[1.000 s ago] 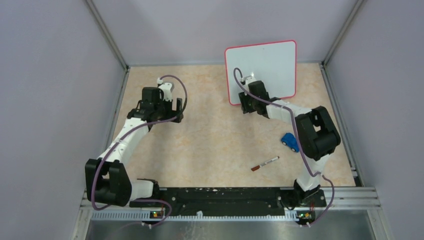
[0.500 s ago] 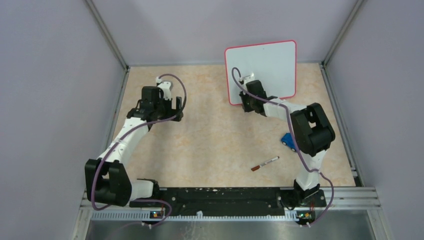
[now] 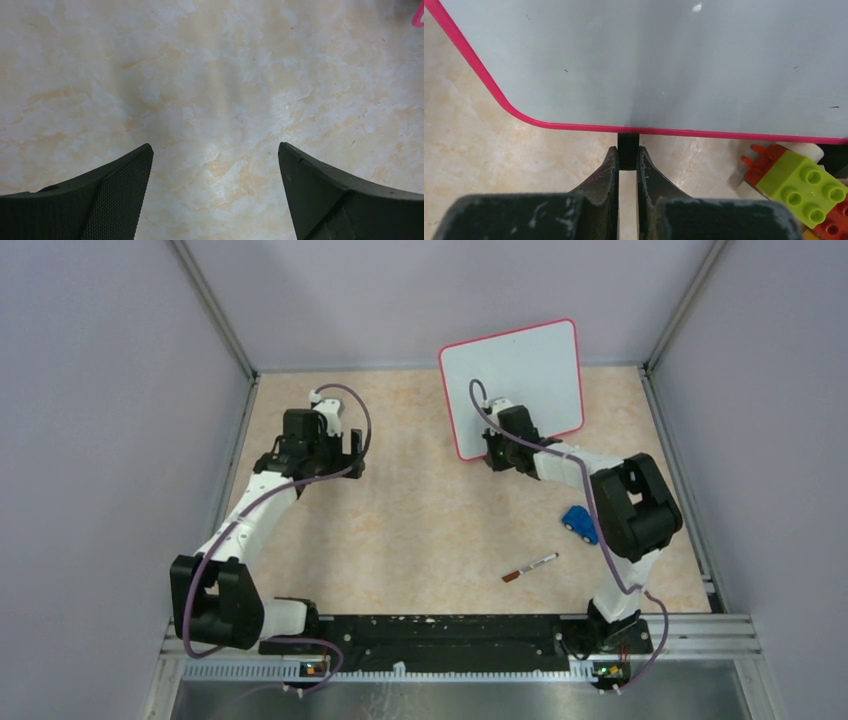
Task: Write a sentence on the whiteboard
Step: Move the whiteboard to the center of the board.
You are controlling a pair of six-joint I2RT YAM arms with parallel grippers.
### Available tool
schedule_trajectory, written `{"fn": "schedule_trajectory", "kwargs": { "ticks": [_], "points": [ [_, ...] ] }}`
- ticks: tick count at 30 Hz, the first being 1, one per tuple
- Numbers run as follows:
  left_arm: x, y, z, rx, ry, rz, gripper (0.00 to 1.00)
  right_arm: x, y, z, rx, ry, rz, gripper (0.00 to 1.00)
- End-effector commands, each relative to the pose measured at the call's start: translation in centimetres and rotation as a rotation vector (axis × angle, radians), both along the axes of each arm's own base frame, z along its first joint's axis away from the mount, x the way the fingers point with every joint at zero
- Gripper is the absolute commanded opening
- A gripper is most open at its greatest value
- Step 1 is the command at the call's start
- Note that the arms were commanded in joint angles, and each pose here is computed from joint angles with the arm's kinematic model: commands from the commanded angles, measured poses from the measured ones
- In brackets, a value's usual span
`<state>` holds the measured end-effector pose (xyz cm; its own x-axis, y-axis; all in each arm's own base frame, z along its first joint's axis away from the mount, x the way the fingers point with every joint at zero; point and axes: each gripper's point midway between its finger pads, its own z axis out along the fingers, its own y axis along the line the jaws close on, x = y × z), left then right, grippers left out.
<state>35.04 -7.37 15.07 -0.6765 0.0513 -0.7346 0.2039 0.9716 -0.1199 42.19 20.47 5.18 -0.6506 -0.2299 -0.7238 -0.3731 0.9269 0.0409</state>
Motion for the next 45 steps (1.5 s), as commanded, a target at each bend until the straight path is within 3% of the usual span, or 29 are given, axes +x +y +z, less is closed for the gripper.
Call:
{"fn": "schedule_trajectory", "kwargs": {
  "ticks": [1,23,28,33,40,45],
  "points": [
    [1.6,0.1,2.6,-0.018,-0.068,0.027,0.99,-1.4,1.6,3.3,0.091,-0.042,0.072,0.0],
    [2.3,0.7,5.9,-0.053,-0.111,0.112,0.99,-12.9,6.6,0.4,0.074,0.042,0.29,0.0],
    [3.2,4.0,6.4,0.006,-0.125,0.281,0.99,-15.7,7.7,-0.5,0.067,0.067,0.349,0.0],
    [4.0,7.7,6.9,-0.062,-0.103,0.399,0.99,-17.3,8.3,-0.7,0.072,0.082,0.387,0.0],
    [4.3,8.1,6.2,-0.132,-0.061,0.385,0.99,-18.9,9.1,-0.3,0.097,0.091,0.443,0.0],
    [4.4,7.5,5.9,-0.146,-0.059,0.35,0.99,-19.2,9.8,1.2,0.118,0.077,0.496,0.31]
  ]
}}
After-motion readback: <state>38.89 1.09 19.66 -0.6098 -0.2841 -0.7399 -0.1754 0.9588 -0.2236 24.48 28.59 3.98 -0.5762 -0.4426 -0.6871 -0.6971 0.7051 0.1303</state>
